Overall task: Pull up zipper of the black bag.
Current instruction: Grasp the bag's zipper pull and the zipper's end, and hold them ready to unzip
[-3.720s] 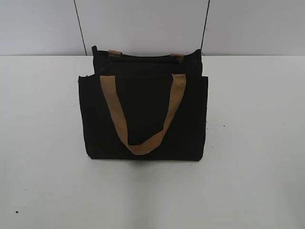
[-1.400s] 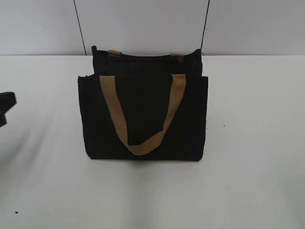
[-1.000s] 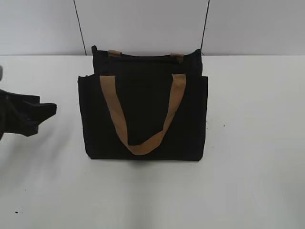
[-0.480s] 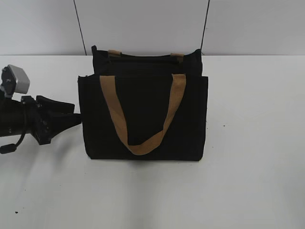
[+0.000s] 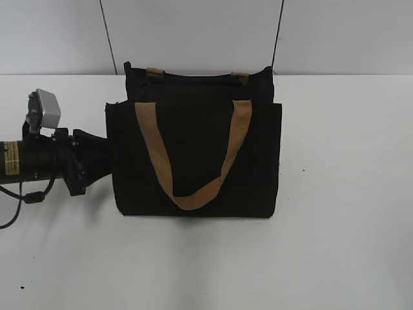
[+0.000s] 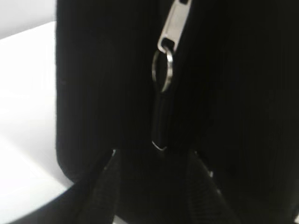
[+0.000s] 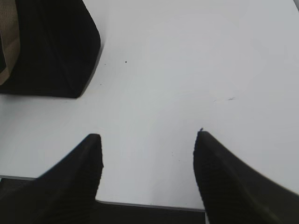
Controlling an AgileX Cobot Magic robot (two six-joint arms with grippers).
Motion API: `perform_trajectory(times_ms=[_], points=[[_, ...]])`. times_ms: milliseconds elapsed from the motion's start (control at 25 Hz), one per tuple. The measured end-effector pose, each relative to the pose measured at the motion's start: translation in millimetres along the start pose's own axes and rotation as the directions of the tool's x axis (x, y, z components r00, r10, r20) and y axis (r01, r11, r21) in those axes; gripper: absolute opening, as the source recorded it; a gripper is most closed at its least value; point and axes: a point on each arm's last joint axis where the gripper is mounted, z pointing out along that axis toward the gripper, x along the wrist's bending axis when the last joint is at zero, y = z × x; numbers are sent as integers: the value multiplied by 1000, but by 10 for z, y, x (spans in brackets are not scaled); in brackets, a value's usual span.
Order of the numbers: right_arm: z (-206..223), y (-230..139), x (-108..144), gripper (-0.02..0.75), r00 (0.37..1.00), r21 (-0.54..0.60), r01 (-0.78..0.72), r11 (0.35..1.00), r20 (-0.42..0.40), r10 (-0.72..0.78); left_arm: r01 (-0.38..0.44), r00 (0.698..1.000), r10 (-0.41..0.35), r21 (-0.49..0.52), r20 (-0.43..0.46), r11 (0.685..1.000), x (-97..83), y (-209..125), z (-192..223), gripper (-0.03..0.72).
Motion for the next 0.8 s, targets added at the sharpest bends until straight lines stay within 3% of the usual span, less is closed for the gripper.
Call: perform_trajectory(times_ms=[200, 400, 800], points=[[0, 0, 0, 473, 1000, 0, 0, 1000, 0, 0, 38, 999, -38, -42, -7, 998, -34, -107, 129, 353], [0, 0, 0, 473, 1000, 0, 0, 1000, 0, 0, 20, 1000, -20, -62, 6, 998, 4, -114, 291, 337], [0, 0, 0, 473, 1000, 0, 0, 1000, 0, 0, 44, 998, -46, -52, -40, 998, 24, -141, 435, 44]])
